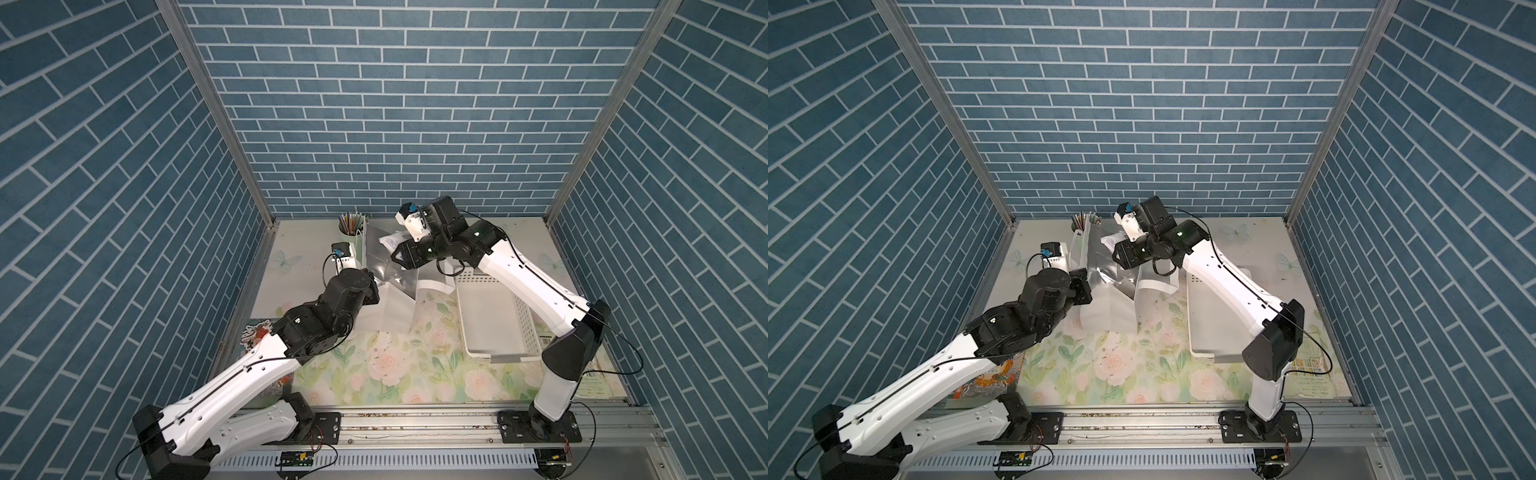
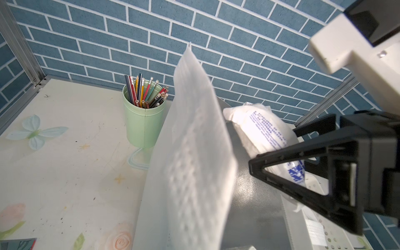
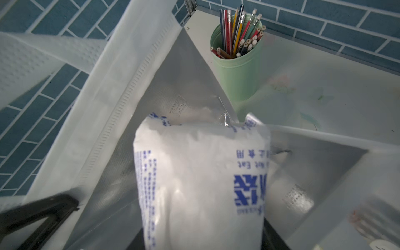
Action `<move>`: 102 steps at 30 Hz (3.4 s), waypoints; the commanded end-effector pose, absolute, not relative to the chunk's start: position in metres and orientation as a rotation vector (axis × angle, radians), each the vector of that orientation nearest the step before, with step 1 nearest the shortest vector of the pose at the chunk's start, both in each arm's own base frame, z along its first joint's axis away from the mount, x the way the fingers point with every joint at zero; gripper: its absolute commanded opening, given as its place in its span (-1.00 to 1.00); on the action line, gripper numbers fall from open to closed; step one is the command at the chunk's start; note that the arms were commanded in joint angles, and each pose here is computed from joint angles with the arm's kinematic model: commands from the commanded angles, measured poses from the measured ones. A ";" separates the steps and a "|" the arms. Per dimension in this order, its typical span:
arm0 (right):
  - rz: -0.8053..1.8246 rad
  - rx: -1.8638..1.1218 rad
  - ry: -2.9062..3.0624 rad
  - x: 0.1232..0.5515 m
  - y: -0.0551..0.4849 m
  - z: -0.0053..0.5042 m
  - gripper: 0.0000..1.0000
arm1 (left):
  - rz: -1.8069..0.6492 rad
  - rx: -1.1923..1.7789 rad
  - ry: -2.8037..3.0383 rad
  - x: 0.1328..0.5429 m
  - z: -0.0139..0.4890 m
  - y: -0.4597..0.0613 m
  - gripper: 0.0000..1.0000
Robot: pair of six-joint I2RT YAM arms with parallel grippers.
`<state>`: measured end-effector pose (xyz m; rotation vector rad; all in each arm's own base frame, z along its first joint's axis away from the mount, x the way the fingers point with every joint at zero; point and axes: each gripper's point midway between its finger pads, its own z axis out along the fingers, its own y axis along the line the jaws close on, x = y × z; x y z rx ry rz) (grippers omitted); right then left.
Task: Place the ice pack in the delivery bag
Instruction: Place the ice pack in the delivery bag, then adjust the delivery bag at the center of the board.
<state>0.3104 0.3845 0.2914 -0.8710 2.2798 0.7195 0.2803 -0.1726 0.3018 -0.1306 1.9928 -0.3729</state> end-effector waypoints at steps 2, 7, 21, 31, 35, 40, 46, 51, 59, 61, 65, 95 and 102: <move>0.653 -0.947 2.289 0.303 0.384 0.282 -1.00 | -0.368 -0.154 1.973 0.282 0.309 -0.168 -1.00; 0.616 -0.939 2.306 0.305 0.381 0.271 -0.54 | -0.363 -0.150 1.979 0.282 0.306 -0.168 -1.00; 0.614 -0.878 2.119 0.318 0.380 0.322 0.58 | -0.350 -0.158 1.972 0.283 0.308 -0.165 -0.99; 0.262 -0.754 1.972 0.359 0.332 0.363 0.70 | -0.338 -0.167 1.969 0.282 0.308 -0.161 -0.99; 0.237 -0.850 1.921 0.373 0.330 0.365 0.81 | -0.353 -0.170 1.963 0.283 0.310 -0.161 -0.98; 0.247 -1.065 1.853 0.382 0.349 0.354 0.82 | -0.360 -0.173 1.965 0.284 0.309 -0.160 -0.98; 0.328 -1.279 1.804 0.383 0.380 0.336 0.78 | -0.361 -0.185 1.964 0.283 0.309 -0.157 -0.98; 0.359 -1.391 1.798 0.380 0.391 0.313 0.70 | -0.349 -0.200 1.964 0.285 0.307 -0.151 -0.97; 0.189 -1.361 1.847 0.409 0.385 0.285 0.69 | -0.341 -0.213 1.972 0.288 0.303 -0.147 -0.97; 0.118 -1.327 1.860 0.421 0.381 0.280 0.62 | -0.338 -0.221 1.968 0.289 0.303 -0.144 -0.98; 0.090 -1.232 1.895 0.435 0.382 0.281 0.06 | -0.324 -0.225 1.954 0.294 0.304 -0.141 -0.98; 0.705 -0.477 2.014 0.295 0.319 0.320 0.13 | -0.443 -0.071 1.943 0.330 0.337 -0.156 -0.24; 0.475 -0.634 2.019 0.316 0.321 0.312 0.34 | -0.481 -0.060 1.974 0.298 0.333 -0.144 0.43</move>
